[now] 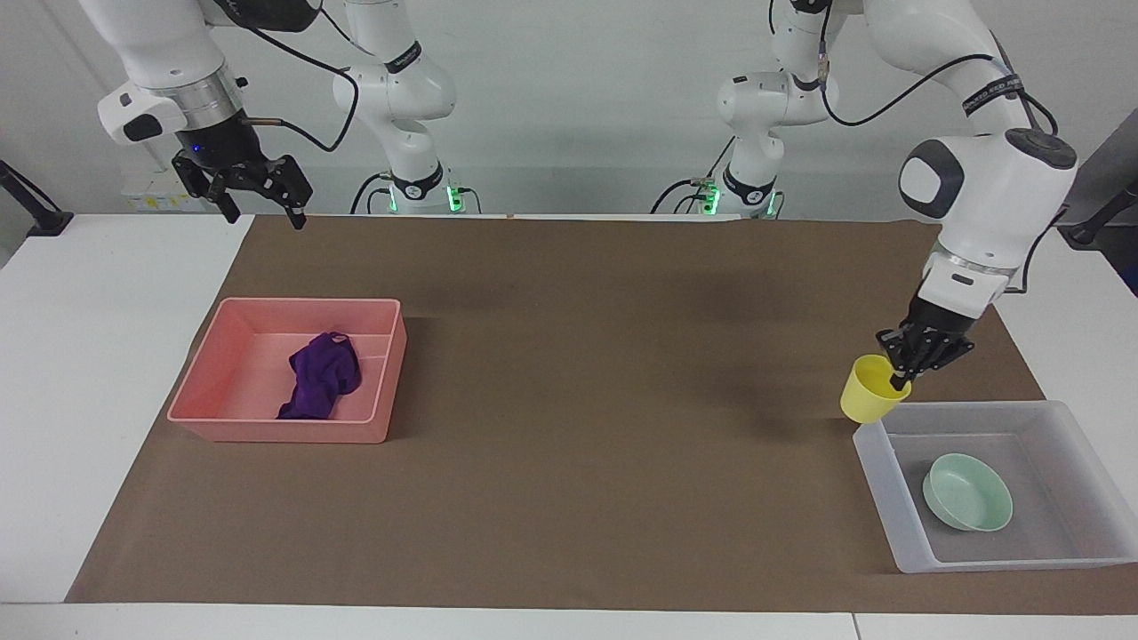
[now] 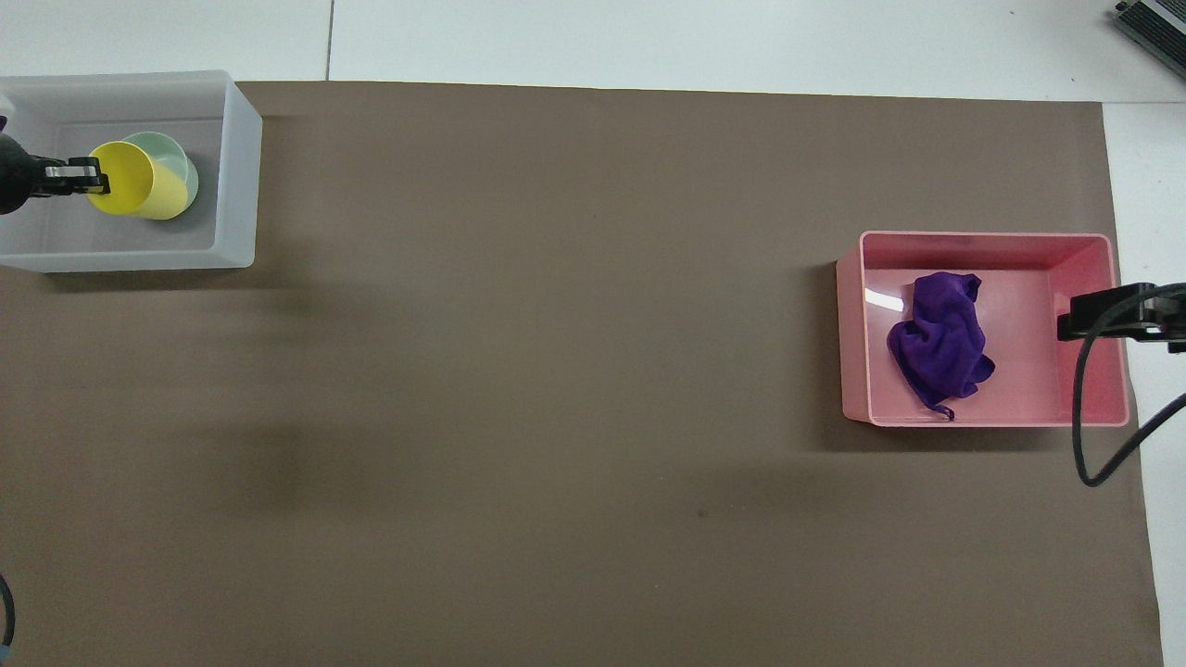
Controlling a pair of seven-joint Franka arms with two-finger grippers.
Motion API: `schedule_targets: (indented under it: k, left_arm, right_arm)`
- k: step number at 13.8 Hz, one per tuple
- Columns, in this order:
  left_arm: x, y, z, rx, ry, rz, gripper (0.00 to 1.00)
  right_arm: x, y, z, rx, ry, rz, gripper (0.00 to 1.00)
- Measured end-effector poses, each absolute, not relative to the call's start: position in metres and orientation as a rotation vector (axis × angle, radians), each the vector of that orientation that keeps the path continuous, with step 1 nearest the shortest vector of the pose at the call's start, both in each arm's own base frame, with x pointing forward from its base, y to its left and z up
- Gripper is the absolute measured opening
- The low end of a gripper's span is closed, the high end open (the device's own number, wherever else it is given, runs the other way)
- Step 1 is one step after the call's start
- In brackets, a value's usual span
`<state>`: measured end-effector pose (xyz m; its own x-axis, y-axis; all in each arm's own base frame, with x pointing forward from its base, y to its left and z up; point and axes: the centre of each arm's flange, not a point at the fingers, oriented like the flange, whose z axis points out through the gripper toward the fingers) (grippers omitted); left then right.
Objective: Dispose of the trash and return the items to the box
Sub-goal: 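Lower the yellow cup into the green bowl and open the left gripper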
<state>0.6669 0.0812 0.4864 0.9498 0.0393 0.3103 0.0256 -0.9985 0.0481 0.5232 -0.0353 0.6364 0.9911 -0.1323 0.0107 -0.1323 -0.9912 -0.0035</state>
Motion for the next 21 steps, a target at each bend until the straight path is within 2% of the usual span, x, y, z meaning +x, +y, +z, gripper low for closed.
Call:
schedule_targets:
  k: [4, 9, 21]
  left_arm:
    - [0.695, 0.115, 0.477, 3.062, 0.091, 0.486, 0.03]
    - [0.725, 0.147, 0.436, 3.064, 0.135, 0.459, 0.03]
    - [0.734, 0.158, 0.382, 3.032, 0.188, 0.500, 0.03]
  right_arm:
    - [0.523, -0.033, 0.636, -3.132, 0.217, -0.017, 1.00]
    - [0.523, -0.032, 0.636, -3.132, 0.215, -0.015, 1.00]
    - [0.528, -0.030, 0.631, -3.132, 0.221, -0.003, 1.00]
